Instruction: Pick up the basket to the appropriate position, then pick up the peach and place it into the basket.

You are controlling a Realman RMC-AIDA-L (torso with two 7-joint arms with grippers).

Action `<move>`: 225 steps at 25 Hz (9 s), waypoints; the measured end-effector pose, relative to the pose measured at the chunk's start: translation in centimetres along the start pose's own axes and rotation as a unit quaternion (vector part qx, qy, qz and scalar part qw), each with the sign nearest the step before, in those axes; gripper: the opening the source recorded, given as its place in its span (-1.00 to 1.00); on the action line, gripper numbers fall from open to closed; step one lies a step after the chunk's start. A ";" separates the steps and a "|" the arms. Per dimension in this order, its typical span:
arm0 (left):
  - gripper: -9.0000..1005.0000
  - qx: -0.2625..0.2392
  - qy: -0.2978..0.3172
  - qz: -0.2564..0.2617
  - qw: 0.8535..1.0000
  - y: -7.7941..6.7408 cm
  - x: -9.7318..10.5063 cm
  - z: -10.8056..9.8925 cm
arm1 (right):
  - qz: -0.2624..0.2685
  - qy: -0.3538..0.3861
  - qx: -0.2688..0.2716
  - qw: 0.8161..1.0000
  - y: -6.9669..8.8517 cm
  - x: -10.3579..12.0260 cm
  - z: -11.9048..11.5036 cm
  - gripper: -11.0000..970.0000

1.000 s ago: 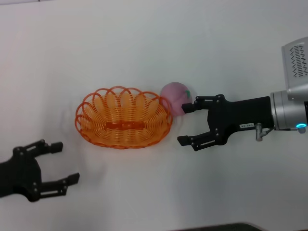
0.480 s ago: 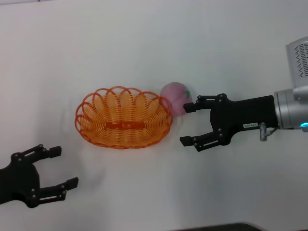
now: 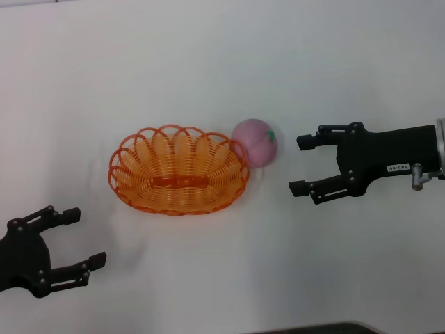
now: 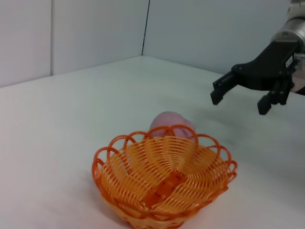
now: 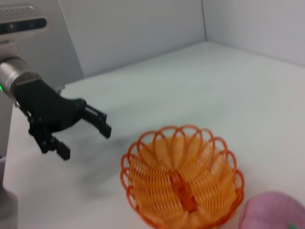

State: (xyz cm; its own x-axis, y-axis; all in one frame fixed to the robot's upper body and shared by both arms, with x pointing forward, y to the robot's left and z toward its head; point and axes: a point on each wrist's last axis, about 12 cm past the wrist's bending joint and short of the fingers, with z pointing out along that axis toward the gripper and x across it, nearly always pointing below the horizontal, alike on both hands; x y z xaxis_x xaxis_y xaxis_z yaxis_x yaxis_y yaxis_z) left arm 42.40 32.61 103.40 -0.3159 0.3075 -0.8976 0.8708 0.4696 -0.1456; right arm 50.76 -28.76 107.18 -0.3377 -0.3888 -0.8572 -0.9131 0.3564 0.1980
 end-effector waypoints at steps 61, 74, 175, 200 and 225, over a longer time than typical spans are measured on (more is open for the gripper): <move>0.77 -0.018 -0.011 -0.002 1.000 0.4 -0.2 -0.5 | -0.212 0.342 0.021 0.915 -1.9 -13.2 11.4 0.63; 0.77 -0.018 -0.011 -0.003 1.000 0.4 -0.2 -0.5 | -0.204 0.333 0.026 0.920 -2.0 -13.1 11.8 0.62; 0.76 -0.025 -0.010 0.003 1.000 0.9 -0.6 -0.6 | -0.169 0.175 -0.062 0.968 0.9 -15.4 9.6 -0.81; 0.76 -0.025 -0.011 0.003 1.000 0.9 -0.6 -0.6 | -0.158 0.172 -0.059 0.971 0.9 -13.0 13.3 -0.36; 0.74 -0.028 -0.016 0.002 0.999 0.9 -0.7 -0.8 | -0.140 0.128 -0.068 0.979 0.7 -13.3 12.0 0.94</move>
State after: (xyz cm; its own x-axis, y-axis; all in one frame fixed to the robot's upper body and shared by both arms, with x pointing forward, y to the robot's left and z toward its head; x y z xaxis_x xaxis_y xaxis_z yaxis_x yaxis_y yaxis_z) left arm 43.07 33.50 104.22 -0.2991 0.2837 -0.9111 0.8496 0.5139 -0.1189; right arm 57.32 -13.13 113.00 -0.0991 -0.6625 -0.7425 -0.9943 0.0947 0.0482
